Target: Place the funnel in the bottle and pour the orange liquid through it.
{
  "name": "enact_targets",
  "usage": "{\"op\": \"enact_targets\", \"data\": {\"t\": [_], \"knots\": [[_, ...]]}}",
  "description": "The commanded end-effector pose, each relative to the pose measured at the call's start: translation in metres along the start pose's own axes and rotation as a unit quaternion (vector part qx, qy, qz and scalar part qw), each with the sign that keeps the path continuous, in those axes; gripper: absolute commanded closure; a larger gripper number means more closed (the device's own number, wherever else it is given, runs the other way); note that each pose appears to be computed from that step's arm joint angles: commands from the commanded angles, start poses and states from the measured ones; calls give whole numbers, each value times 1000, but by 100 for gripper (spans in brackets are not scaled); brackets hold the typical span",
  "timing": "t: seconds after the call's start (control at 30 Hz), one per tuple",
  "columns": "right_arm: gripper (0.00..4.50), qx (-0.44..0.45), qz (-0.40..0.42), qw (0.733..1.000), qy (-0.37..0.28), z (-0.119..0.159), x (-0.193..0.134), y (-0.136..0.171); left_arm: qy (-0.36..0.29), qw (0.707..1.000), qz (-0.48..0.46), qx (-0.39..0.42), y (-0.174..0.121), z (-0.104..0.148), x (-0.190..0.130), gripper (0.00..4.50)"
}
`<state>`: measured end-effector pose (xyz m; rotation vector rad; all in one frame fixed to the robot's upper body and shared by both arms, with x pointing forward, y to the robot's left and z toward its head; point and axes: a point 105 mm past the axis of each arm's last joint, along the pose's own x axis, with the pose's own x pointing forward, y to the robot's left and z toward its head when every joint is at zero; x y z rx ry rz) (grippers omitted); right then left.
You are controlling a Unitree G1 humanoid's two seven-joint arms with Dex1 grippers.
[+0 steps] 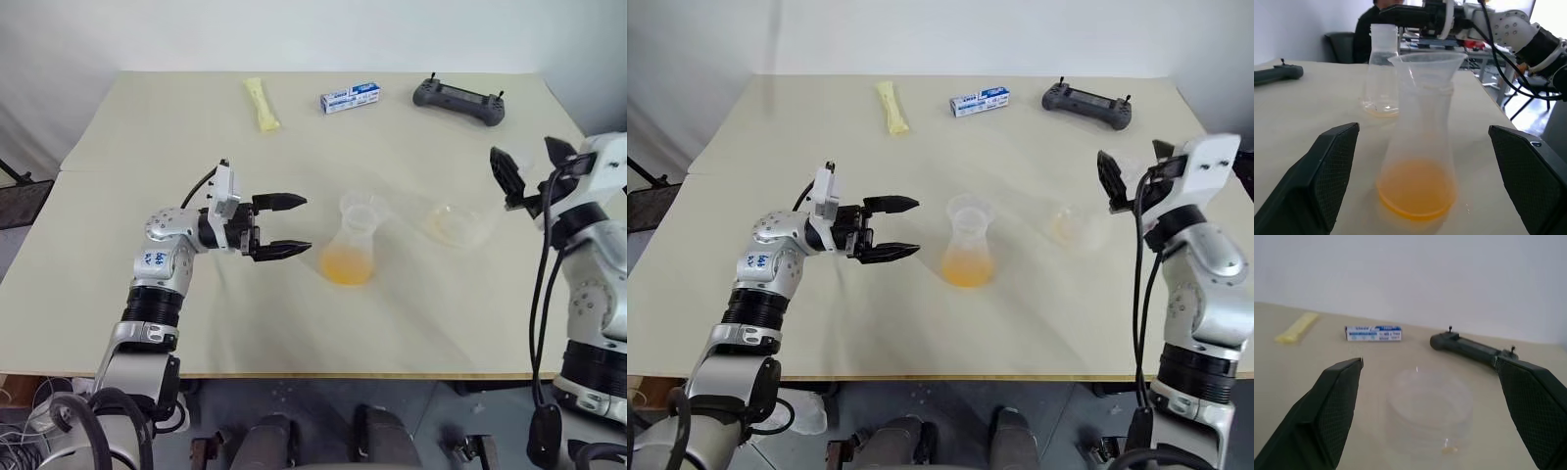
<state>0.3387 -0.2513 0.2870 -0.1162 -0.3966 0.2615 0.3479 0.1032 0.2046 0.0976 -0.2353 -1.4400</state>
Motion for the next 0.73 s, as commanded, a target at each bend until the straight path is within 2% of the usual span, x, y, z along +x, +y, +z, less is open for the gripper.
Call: {"op": "enact_targets", "data": {"t": [0.03,0.13,0.23,0.47,0.73], "knots": [[1,-12,98,994,-51,42,-11,27,-18,1000,8,10,-2,12,-8,0],[1,-11,214,977,-14,39,-38,55,-6,1000,3,9,-6,9,-17,0],[1,-21,287,956,65,13,-73,68,6,1000,-1,11,-10,5,-30,0],[1,-27,335,923,189,-42,-135,55,67,998,-11,7,-18,-10,-65,0],[1,-31,318,927,194,-63,-139,45,66,998,-4,3,-23,-14,-74,0]]}}
